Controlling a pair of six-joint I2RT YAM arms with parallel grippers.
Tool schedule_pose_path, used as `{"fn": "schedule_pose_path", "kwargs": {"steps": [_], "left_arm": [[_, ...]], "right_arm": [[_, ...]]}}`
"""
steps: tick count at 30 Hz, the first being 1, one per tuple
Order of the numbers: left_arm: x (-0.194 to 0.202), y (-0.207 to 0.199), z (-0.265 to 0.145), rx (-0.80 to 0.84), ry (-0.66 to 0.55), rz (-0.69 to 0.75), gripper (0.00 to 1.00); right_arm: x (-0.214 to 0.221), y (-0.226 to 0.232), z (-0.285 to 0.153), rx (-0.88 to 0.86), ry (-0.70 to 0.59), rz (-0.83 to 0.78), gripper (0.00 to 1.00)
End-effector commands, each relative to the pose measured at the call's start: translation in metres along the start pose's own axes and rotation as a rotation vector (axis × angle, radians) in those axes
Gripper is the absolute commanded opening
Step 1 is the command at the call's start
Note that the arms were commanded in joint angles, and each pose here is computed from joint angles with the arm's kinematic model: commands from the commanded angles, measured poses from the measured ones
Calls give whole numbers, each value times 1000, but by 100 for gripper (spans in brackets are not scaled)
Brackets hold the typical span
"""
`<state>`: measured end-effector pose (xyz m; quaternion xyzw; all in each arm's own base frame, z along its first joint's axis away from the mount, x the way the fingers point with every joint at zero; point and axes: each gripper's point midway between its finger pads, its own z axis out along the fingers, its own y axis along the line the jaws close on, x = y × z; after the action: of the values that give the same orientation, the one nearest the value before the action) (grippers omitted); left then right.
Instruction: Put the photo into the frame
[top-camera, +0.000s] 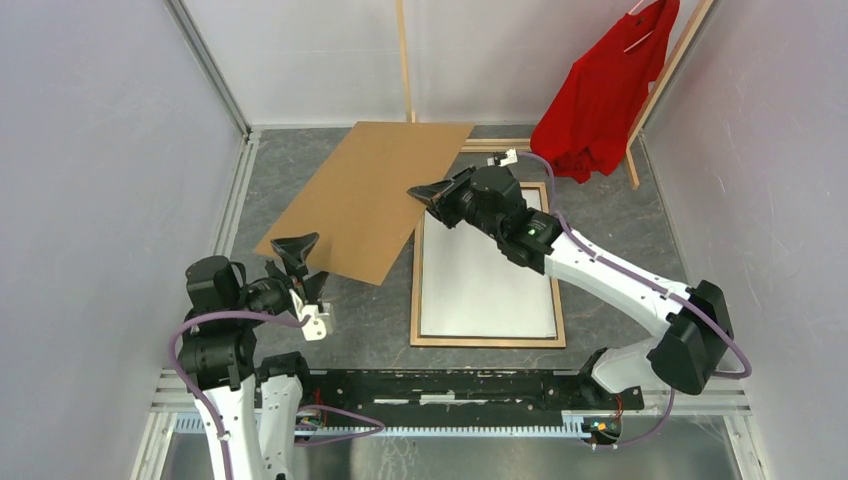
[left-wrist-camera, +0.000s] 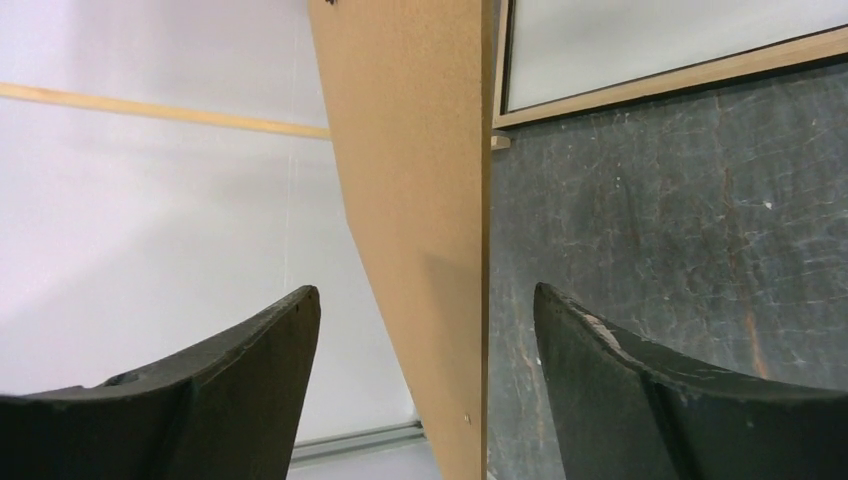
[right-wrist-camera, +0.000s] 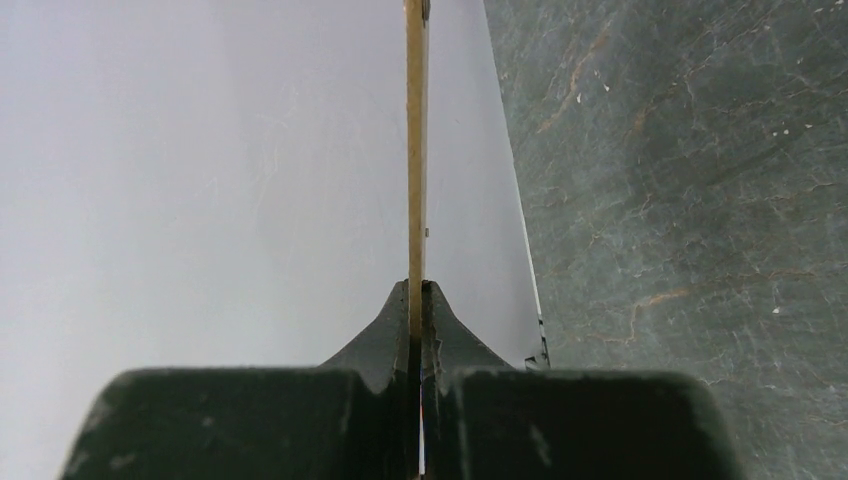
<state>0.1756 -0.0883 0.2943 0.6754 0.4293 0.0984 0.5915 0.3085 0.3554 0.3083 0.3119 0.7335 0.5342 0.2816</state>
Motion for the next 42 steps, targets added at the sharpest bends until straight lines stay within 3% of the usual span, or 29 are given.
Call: {"fn": "schedule_pose_path", "kwargs": {"steps": [1,8,14,16,17,21,26,28,32,34,37,39,42], "left_arm": [[-8,15,5,-65,-70,168,80],[-3,8,11,-84,-78,291,39],[1,30,10,-184,-57,302,25],[3,32,9,-191,-48,308,10],[3,35,9,-201,-45,313,4],[2,49,5,-242,-37,288,2],[1,80,-1,-282,-36,157,2],[3,89,-1,-274,-30,115,2],[-1,101,-4,-229,-27,70,2],[-4,98,-2,-171,-42,10,2],[-13,93,-3,-94,-64,-48,2],[-17,85,-4,-35,-72,-70,2],[-25,70,-7,51,-86,-95,2]], "right_arm": [[5,54,-8,-188,28,75,0],[28,51,3,-192,94,89,0],[49,36,3,-178,167,76,2],[54,32,3,-173,187,54,5],[54,29,3,-167,183,36,9],[55,13,-4,-152,225,-101,43],[9,-35,-21,6,152,-419,85],[-5,-38,-33,-29,146,-543,96],[-18,-24,-60,-160,189,-916,98],[-17,-7,-76,-259,202,-1174,98],[-30,7,-95,-326,134,-1467,97],[-35,22,-107,-405,64,-1636,98],[-22,31,-115,-555,80,-1804,96]]}}
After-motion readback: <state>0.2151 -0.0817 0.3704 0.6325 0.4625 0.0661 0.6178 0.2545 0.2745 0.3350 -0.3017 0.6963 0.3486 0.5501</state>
